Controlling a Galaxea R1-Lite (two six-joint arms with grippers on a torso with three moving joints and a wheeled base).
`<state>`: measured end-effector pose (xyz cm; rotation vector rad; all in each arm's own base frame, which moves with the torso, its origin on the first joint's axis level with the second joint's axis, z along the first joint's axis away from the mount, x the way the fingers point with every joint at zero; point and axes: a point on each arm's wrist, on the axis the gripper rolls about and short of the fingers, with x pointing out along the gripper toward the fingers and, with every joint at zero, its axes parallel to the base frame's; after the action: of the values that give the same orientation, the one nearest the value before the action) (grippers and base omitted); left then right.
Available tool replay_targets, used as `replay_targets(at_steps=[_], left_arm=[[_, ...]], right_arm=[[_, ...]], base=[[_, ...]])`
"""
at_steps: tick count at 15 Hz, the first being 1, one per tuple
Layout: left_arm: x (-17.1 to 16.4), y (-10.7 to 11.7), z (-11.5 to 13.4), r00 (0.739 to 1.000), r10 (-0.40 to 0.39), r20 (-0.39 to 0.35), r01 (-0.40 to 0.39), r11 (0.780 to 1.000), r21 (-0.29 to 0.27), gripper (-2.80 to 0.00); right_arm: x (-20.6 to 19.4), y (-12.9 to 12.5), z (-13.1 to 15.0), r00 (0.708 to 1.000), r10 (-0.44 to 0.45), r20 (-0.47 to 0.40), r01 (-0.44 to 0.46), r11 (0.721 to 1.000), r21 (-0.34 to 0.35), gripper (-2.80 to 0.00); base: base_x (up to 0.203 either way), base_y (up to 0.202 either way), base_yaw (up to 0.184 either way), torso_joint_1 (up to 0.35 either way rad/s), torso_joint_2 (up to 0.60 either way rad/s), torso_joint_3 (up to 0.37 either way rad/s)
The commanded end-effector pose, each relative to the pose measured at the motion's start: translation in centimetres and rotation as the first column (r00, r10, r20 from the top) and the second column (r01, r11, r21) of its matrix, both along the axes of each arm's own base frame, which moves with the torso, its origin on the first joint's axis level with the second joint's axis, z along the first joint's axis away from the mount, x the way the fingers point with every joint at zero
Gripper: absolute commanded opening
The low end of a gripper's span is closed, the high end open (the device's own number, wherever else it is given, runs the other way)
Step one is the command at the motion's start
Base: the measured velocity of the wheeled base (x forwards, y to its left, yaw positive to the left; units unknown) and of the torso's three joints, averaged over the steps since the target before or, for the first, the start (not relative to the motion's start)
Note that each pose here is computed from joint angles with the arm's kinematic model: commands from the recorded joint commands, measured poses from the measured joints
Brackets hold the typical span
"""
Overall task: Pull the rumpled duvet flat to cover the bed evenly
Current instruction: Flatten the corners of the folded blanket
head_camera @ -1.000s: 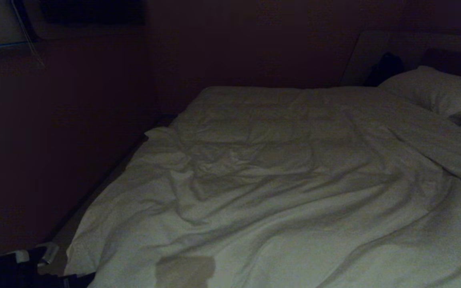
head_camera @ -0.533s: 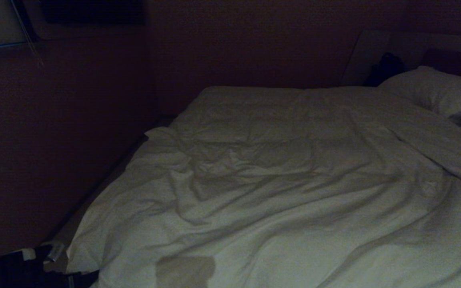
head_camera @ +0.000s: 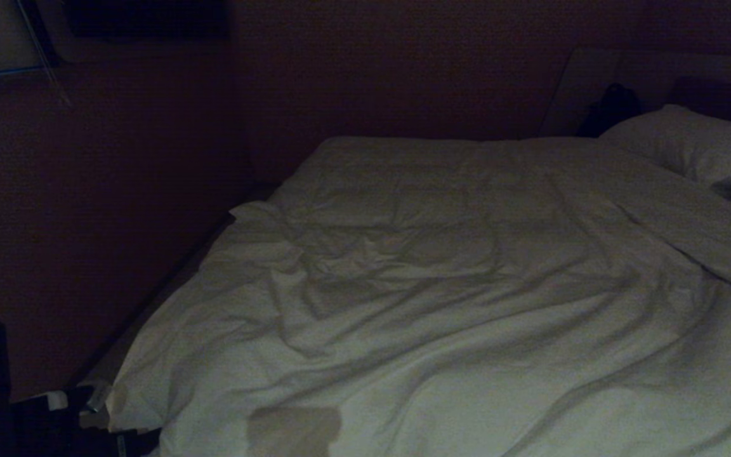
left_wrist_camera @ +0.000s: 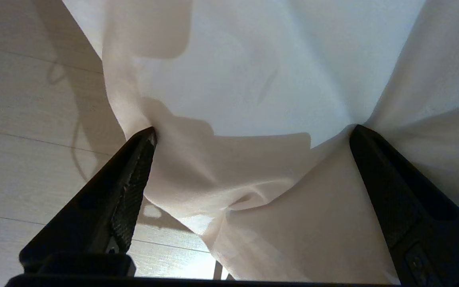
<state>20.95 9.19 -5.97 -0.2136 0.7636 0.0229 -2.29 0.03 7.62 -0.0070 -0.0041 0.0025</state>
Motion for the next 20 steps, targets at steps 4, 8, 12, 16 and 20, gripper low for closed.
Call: replay_targets(at_steps=[4, 8, 12, 16, 20], left_arm=[[0.16, 0.04, 0.27, 0.999, -0.014, 0.036, 0.013, 1.0, 0.027, 0.0], [0.26, -0.03, 0.2, 0.999, -0.019, 0.036, 0.018, 0.999, 0.028, 0.0], [0.36, 0.01, -0.09, 0.998, -0.047, 0.033, 0.045, 0.998, 0.053, 0.0], [0.59, 0.08, -0.41, 0.997, -0.065, 0.032, 0.062, 0.995, 0.072, 0.0], [0.85, -0.03, -0.48, 0.997, -0.071, 0.036, 0.068, 0.995, 0.077, 0.0]], right_arm=[[0.01, 0.0, 0.0, 1.0, 0.001, -0.001, -0.001, 1.0, -0.001, -2.8], [0.01, 0.0, 0.0, 1.0, 0.001, -0.001, -0.001, 1.0, -0.001, -2.8], [0.01, 0.0, 0.0, 1.0, 0.001, -0.001, -0.001, 1.0, -0.001, -2.8], [0.01, 0.0, 0.0, 1.0, 0.001, -0.001, -0.001, 1.0, -0.001, -2.8], [0.01, 0.0, 0.0, 1.0, 0.001, -0.001, -0.001, 1.0, -0.001, -2.8]], base=[[0.0, 0.0, 0.0, 0.0, 0.0, 0.0], [0.0, 0.0, 0.0, 0.0, 0.0, 0.0], [0.0, 0.0, 0.0, 0.0, 0.0, 0.0], [0.0, 0.0, 0.0, 0.0, 0.0, 0.0], [0.0, 0.0, 0.0, 0.0, 0.0, 0.0]])
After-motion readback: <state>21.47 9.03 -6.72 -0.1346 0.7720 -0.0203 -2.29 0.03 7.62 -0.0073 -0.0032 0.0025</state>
